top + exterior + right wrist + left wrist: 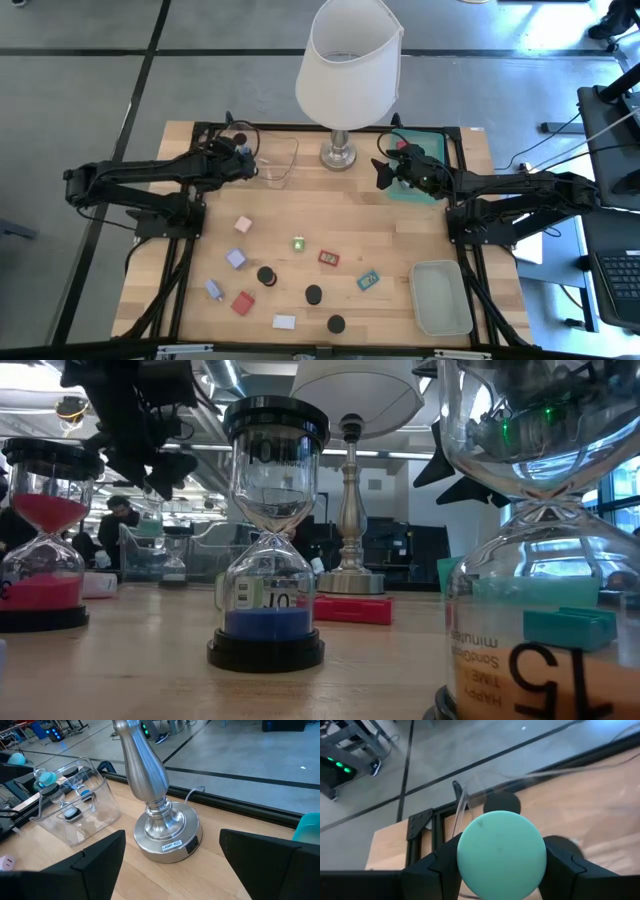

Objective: Pick & Place Office items
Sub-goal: Put the light green hourglass into the transparent bin

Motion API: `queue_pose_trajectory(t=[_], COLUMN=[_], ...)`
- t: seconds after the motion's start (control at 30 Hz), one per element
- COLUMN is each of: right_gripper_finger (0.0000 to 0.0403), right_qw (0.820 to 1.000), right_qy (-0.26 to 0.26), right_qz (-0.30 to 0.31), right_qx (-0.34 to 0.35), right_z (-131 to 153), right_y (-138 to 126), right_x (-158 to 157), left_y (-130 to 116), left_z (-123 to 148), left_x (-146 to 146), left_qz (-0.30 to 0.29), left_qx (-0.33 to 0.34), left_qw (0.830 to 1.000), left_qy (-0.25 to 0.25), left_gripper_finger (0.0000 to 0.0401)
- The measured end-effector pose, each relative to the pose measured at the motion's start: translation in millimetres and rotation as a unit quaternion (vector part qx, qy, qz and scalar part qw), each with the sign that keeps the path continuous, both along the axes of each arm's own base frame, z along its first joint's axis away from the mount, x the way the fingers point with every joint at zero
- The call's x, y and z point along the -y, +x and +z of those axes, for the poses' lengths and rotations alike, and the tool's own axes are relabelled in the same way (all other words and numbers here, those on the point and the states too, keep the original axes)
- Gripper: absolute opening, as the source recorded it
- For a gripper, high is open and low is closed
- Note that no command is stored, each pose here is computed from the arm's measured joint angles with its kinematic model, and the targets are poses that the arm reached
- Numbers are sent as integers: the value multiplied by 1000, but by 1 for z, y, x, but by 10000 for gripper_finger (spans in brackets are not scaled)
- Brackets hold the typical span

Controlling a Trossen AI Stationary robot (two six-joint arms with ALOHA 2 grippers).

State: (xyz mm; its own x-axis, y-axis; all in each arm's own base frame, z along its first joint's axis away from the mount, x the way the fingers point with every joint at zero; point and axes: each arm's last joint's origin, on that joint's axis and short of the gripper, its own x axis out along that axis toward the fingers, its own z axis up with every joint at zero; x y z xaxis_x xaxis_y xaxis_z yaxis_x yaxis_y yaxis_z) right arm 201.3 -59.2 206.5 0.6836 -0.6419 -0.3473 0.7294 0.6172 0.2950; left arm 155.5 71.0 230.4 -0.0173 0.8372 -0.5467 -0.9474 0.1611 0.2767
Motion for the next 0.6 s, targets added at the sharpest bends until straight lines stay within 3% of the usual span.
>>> queue_pose_trajectory(t=[0.27, 0.6], right_gripper_finger=[327, 327], right_qw=[1000, 1000], right_qy=[0, 0], right_qz=[0, 0], right_qx=[0, 0], right_z=[0, 0], right_y=[0, 0], right_x=[0, 0], left_y=[-4, -14], left_z=[-28, -37], left_x=[-7, -21], left_qz=[11, 17], left_qx=[17, 37], left_qw=[1000, 998], left_qy=[-15, -39], left_gripper_finger=[194, 194])
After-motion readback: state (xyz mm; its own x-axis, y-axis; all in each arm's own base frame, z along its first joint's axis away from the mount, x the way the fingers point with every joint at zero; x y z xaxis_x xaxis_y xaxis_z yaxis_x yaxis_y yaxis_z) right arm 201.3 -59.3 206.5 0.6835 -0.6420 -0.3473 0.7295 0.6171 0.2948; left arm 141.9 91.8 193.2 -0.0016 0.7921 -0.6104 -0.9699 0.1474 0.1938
